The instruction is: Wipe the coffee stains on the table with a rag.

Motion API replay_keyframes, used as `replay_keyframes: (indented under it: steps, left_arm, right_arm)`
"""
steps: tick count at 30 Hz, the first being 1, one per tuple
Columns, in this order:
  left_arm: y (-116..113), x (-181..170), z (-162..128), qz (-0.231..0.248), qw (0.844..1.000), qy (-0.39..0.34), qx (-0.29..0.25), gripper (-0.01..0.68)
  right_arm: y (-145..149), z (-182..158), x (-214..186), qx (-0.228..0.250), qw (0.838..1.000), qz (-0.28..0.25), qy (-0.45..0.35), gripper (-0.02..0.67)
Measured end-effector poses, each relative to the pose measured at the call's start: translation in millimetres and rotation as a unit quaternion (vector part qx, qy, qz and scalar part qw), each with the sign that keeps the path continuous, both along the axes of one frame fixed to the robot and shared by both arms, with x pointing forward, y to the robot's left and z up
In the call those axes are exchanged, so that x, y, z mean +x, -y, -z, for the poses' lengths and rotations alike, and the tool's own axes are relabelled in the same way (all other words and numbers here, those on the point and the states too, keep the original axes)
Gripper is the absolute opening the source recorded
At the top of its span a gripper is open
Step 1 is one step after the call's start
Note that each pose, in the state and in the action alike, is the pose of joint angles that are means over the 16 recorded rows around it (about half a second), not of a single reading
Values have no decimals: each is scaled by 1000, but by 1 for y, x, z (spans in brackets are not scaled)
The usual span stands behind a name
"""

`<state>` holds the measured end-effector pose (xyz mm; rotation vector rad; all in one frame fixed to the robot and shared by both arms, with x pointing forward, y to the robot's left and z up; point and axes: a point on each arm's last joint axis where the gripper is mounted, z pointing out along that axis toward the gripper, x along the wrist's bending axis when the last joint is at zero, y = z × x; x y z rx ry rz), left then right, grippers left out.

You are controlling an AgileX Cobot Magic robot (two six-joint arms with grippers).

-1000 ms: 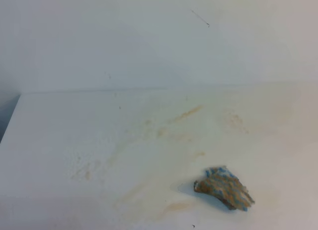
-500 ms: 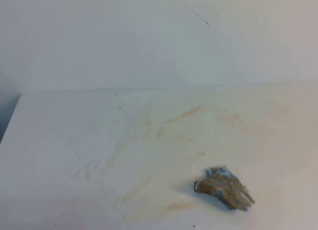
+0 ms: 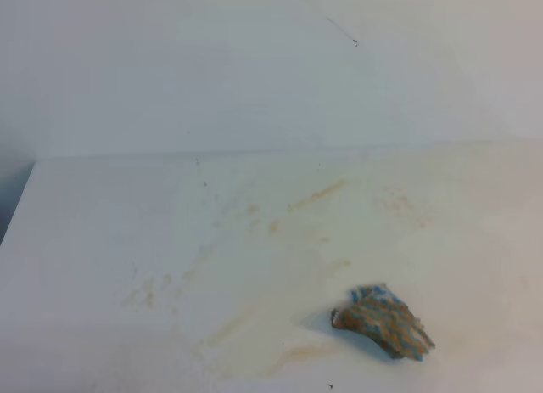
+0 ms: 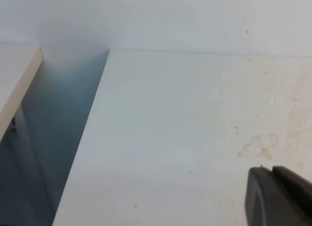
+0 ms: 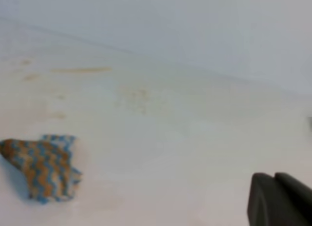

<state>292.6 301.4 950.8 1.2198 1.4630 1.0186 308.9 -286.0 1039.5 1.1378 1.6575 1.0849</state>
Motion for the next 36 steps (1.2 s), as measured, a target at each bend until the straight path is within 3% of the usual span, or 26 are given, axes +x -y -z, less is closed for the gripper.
replay_keyframes:
  steps: [8, 19, 36]
  left_arm:
    - [0, 0, 0, 0, 1000, 0, 0, 0]
    - [0, 0, 0, 0, 1000, 0, 0, 0]
    - [0, 0, 0, 0, 1000, 0, 0, 0]
  right_arm:
    - [15, 36, -18, -2, 996, 88, 35, 3]
    - [22, 82, -19, 59, 981, 187, 0, 3]
    - [23, 92, -19, 52, 978, 204, -10, 3]
